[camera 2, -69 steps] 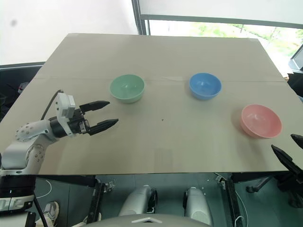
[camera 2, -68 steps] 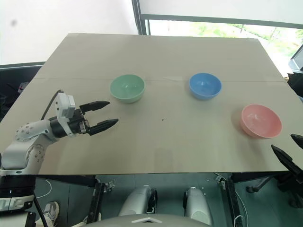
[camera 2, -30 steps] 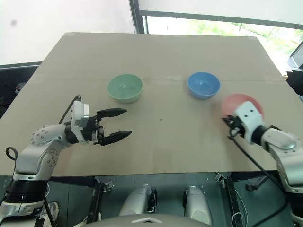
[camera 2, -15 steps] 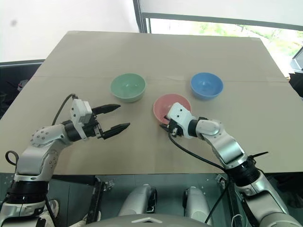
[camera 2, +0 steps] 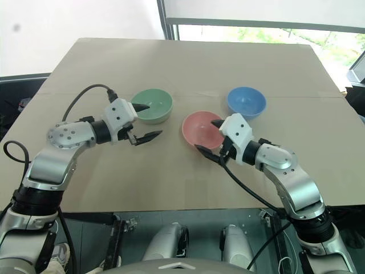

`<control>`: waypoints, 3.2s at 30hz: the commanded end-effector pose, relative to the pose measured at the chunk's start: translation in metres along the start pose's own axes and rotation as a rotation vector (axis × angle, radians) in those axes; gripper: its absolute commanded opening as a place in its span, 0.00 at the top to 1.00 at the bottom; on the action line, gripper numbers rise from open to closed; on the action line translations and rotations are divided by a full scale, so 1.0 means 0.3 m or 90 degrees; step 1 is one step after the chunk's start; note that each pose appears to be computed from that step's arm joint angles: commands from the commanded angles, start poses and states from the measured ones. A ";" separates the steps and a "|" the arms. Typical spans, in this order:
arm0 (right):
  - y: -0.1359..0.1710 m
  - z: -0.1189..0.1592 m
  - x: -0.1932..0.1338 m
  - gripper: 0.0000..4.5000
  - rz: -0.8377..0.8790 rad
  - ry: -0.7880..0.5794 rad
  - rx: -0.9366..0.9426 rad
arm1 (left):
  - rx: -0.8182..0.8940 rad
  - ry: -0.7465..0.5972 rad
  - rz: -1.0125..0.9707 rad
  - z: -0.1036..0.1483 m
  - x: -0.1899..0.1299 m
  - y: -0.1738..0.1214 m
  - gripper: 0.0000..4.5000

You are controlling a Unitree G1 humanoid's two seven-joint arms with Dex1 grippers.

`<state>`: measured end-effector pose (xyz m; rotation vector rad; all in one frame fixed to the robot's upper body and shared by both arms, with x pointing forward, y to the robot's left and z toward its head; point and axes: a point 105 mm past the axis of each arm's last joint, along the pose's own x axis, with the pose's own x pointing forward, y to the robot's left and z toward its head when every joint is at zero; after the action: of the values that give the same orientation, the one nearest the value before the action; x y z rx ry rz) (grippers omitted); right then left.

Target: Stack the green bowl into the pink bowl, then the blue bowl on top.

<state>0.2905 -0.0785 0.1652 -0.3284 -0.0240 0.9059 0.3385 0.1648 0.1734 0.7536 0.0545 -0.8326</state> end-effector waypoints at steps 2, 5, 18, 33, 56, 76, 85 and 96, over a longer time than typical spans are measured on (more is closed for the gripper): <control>-0.001 0.021 -0.040 0.02 -0.044 -0.018 -0.024 | 0.095 0.121 0.010 -0.050 0.043 0.080 0.00; 0.013 0.022 -0.057 0.02 -0.041 -0.023 -0.018 | 0.121 0.136 0.004 -0.056 0.072 0.095 0.00; 0.044 0.062 -0.166 0.01 -0.063 -0.072 0.004 | 0.159 0.145 -0.055 -0.070 0.138 0.084 1.00; 0.021 0.037 -0.359 0.01 -0.155 -0.038 0.015 | 0.212 -0.160 -0.308 0.298 0.081 -0.077 1.00; -0.313 -0.194 -0.212 0.01 -0.169 0.185 -0.202 | -0.143 -0.338 -0.199 0.258 -0.021 -0.045 0.14; -0.459 -0.273 0.007 0.85 -0.025 0.245 -0.341 | -0.278 -0.247 -0.108 0.164 -0.164 -0.180 0.00; -0.378 0.030 -0.050 0.99 0.001 0.065 -0.333 | -0.288 -0.261 -0.093 0.140 -0.102 -0.167 0.00; -0.013 0.075 0.041 0.84 0.188 0.049 -0.228 | -0.277 -0.253 -0.101 0.085 -0.029 -0.174 0.00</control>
<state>0.2897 -0.0596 0.1882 -0.6849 -0.0915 1.2309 0.2916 0.1356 0.1559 0.1407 -0.0112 -1.0393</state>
